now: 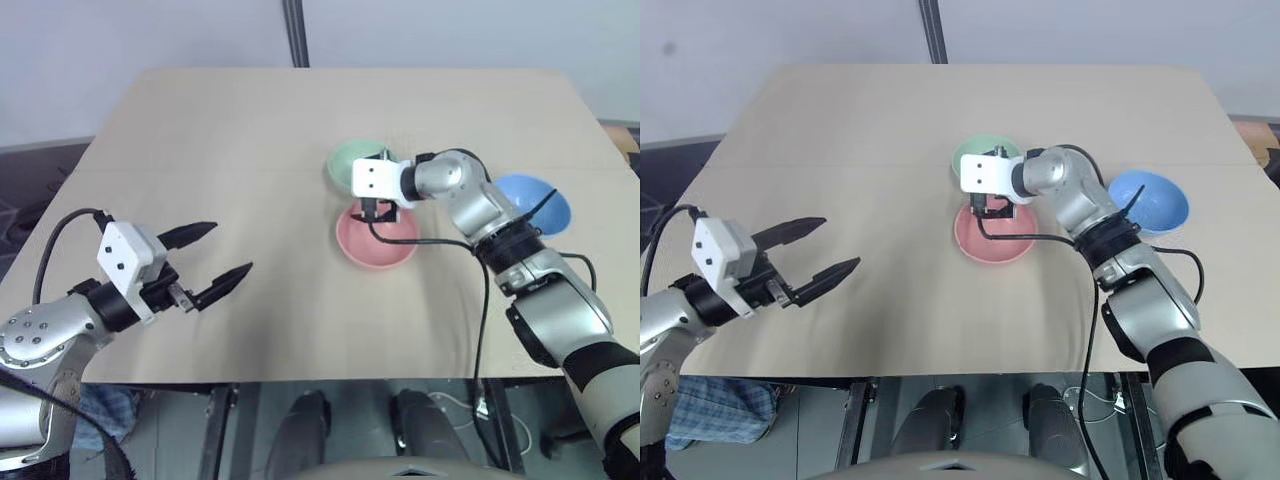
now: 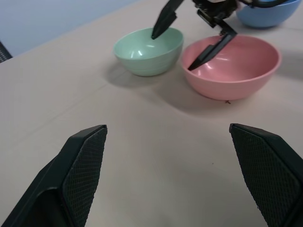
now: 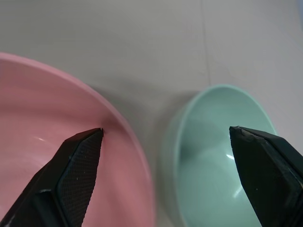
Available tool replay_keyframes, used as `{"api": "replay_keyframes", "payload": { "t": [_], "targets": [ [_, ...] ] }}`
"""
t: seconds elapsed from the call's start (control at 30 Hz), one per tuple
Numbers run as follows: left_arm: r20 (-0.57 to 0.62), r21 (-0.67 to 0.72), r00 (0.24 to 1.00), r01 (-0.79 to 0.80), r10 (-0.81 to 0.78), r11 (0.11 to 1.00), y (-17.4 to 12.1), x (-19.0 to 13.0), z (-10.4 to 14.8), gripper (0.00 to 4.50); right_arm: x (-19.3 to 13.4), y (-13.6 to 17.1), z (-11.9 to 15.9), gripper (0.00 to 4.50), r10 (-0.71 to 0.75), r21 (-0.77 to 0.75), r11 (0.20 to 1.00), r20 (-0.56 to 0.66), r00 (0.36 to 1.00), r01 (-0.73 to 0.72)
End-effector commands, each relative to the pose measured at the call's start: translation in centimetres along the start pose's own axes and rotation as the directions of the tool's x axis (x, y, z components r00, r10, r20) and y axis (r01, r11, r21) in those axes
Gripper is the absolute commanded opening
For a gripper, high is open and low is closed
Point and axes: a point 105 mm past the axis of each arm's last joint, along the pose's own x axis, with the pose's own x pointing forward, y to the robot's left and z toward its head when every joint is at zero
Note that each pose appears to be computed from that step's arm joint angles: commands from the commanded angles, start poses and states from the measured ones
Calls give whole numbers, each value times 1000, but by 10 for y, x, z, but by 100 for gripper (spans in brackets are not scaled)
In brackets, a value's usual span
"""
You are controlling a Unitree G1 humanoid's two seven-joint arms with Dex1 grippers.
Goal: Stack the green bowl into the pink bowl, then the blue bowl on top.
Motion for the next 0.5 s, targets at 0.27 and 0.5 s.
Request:
{"api": "replay_keyframes", "payload": {
  "t": [0.27, 0.5],
  "targets": [
    [18, 44, 1000, 11, -11, 999, 1, 3, 8, 437, -20, -21, 19, 450, 37, 75, 996, 61, 997, -42],
    [22, 42, 1000, 16, -17, 999, -1, 5, 7, 437, -28, -25, 38, 450, 63, 216, 972, 156, 986, -96]
  ]
}}
